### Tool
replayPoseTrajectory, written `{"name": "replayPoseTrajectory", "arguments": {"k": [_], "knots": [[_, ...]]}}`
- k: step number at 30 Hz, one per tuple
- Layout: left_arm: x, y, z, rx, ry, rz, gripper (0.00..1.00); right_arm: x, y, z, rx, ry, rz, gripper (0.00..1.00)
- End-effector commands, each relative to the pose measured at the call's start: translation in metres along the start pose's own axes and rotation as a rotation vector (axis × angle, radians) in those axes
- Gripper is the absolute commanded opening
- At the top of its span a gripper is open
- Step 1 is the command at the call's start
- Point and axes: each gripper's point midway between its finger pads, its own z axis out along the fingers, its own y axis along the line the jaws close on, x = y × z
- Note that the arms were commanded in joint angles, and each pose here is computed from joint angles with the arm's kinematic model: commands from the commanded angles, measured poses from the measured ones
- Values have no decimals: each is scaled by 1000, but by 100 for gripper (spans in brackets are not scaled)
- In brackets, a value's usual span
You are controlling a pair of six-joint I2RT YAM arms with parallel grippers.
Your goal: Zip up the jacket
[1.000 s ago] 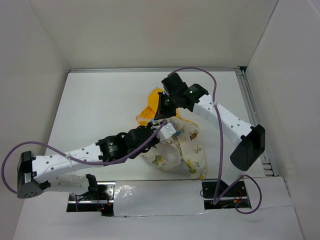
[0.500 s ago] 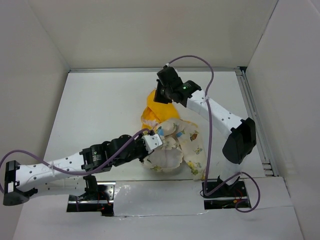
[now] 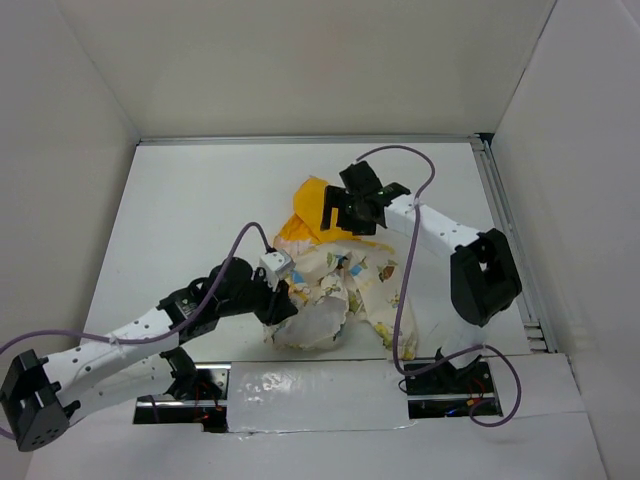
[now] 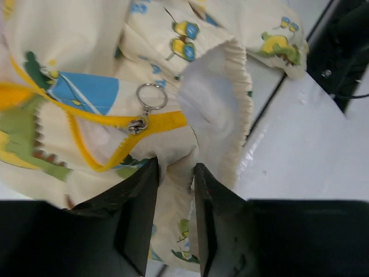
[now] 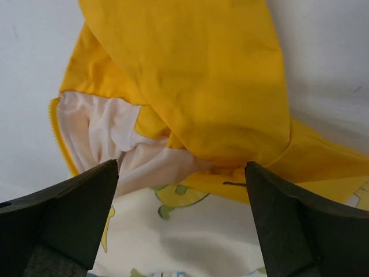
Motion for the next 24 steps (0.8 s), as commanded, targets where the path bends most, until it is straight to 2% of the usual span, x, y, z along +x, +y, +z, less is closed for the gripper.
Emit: {"name": "replayPoseTrajectory", "arguments": {"k": [1,2,4,8,10,12,13,15,16,19,21,24], "knots": [[16,-38,-3,200,105,-199,45,1,0,14,-13,-4,-3,99],[21,-39,-1,201,125,-219,65,-2,-2,16,-9,-9,10,100],[30,-46,-1,235,151,-257,75,-2,-3,23,-13,7,15,100],[48,-37,2,177,186,-317,76,13,-15,43,33,77,21,97],[54,-30,8,153,192,-348,75,18,-20,52,51,91,39,78],[56,-26,13,142,194,-364,69,21,-27,56,74,98,76,61],[62,-16,20,96,210,-380,62,21,-31,56,85,96,91,35],[62,-4,27,34,225,-407,52,19,-50,56,138,79,143,0],[66,9,33,-9,242,-427,46,16,-57,52,156,66,161,0],[60,37,44,-49,217,-470,43,16,-100,41,286,25,285,0],[38,54,52,-45,141,-460,43,30,-133,34,371,33,375,0],[8,104,55,-149,67,-466,39,50,-152,19,393,16,439,0]]}}
